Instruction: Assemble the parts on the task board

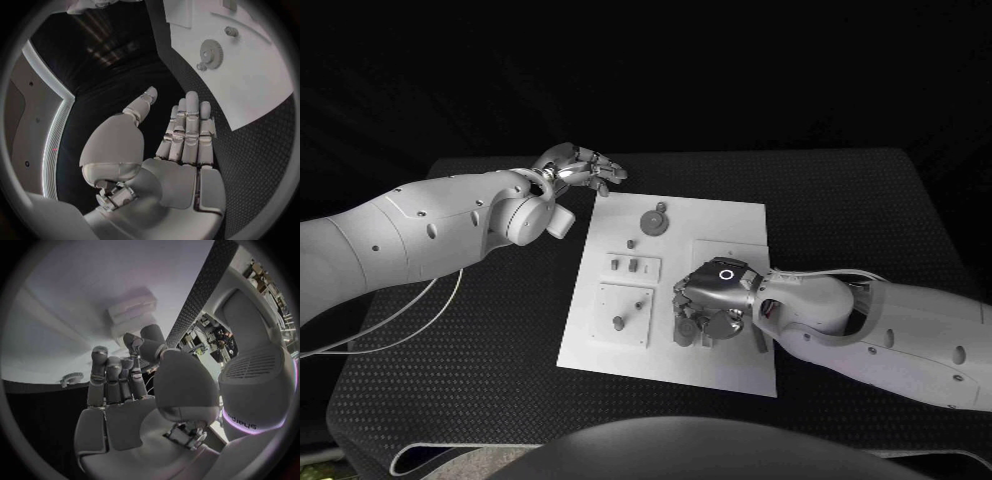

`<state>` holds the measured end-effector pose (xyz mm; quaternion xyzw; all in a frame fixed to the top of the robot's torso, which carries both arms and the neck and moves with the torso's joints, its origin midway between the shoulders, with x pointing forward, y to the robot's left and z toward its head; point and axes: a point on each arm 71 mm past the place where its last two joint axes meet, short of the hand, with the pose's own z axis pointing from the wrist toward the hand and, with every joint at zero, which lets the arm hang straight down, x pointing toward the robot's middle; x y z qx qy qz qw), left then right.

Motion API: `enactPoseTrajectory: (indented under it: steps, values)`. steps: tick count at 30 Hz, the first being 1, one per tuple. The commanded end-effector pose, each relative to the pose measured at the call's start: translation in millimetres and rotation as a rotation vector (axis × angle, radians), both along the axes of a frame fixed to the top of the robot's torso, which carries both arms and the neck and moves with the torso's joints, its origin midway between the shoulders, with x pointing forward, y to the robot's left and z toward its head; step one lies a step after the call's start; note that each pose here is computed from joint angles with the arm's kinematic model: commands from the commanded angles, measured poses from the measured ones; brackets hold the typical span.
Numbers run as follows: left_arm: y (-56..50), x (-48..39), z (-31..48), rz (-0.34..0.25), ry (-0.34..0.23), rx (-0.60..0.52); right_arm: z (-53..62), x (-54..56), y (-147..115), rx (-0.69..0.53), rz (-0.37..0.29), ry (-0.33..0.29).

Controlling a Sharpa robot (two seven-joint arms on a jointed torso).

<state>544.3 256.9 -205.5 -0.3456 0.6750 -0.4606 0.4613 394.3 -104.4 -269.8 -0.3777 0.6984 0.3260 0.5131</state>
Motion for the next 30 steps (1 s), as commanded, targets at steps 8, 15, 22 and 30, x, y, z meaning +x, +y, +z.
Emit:
enactPoseTrajectory:
  steps: [8, 15, 22, 30]
  values:
    - [-1.7, -0.3, 0.6, -0.012, 0.002, -0.007, 0.8, -0.5, -2, 0.028, -0.003, 0.017]
    - [-2.1, -0.4, 0.6, -0.013, 0.002, -0.007, 0.3, 3.4, -5, 0.026, -0.029, 0.006]
    - [-1.8, -0.3, 0.6, -0.013, 0.002, -0.007, 3.7, 5.4, -8, 0.078, -0.052, -0.007]
    - [-1.7, -0.2, 0.6, -0.012, 0.002, -0.006, 10.8, 2.6, -8, 0.147, -0.048, -0.015]
